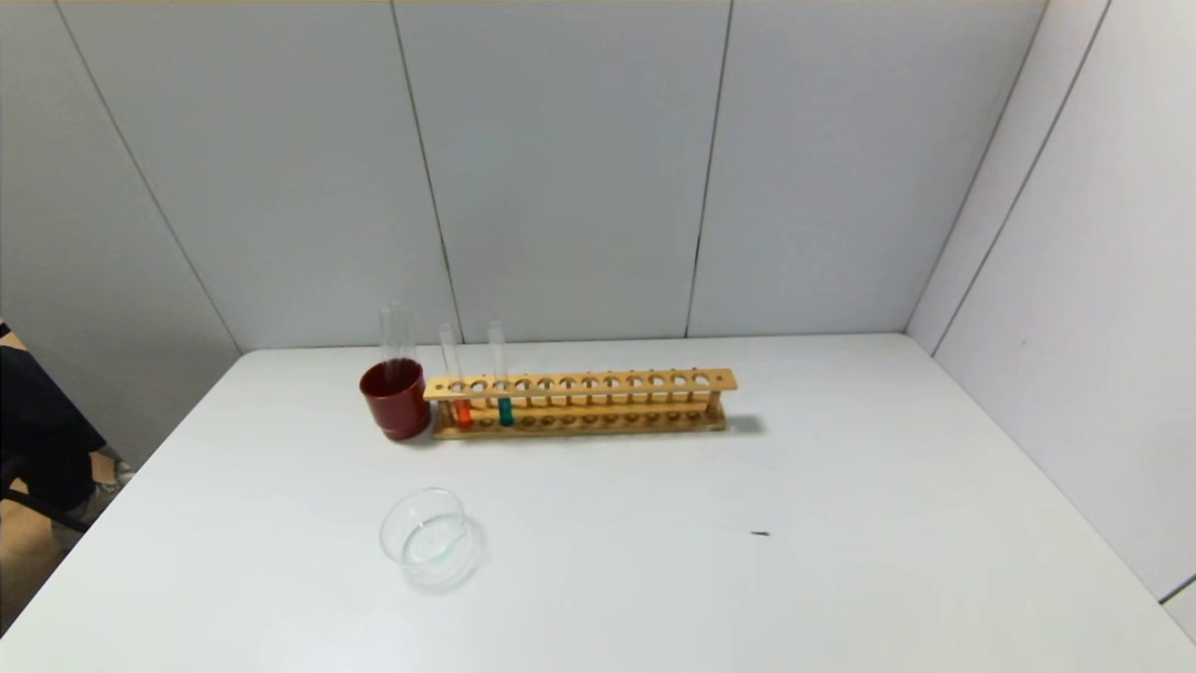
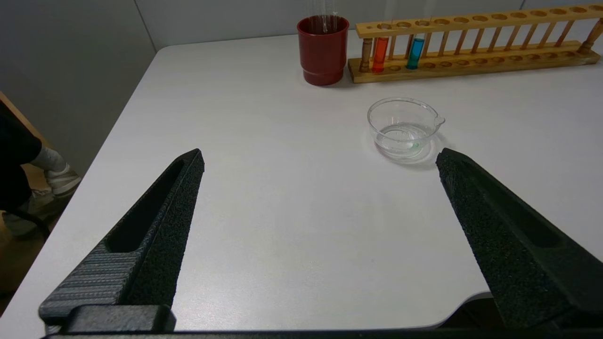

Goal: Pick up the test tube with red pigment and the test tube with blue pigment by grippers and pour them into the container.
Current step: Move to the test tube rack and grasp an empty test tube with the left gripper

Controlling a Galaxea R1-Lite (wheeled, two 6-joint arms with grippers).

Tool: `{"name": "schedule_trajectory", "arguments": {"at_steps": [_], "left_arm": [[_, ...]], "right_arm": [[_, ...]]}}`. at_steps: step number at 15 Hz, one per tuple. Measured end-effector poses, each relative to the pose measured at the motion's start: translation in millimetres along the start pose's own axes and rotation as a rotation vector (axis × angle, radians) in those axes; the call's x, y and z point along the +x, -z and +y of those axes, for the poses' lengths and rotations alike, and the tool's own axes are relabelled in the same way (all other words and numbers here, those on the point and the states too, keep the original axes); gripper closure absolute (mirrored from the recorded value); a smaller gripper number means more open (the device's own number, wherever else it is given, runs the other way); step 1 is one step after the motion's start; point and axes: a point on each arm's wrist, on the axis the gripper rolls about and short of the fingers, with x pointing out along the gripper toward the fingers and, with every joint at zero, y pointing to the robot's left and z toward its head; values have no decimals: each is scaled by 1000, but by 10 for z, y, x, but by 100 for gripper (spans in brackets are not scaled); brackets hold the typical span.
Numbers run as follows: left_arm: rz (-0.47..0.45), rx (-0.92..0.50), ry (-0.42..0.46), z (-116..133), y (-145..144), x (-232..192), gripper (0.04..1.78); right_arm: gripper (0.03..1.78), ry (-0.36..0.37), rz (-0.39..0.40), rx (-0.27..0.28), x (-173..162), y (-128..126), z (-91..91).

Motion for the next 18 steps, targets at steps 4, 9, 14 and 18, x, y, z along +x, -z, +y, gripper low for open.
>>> {"name": "schedule_trajectory", "arguments": {"at_steps": [4, 9, 14, 18], "left_arm": [[0, -9, -1, 0, 0, 0, 8], [-16, 61, 44, -7, -72, -23, 8], [4, 42, 261, -38, -756, -197, 8], [74, 24, 360, -38, -1387, 129, 8]], "right_arm": [[6, 0, 0, 0, 0, 0, 0], [6, 0, 0, 0, 0, 0, 0], [6, 0, 0, 0, 0, 0, 0], [6, 0, 0, 0, 0, 0, 0]]}}
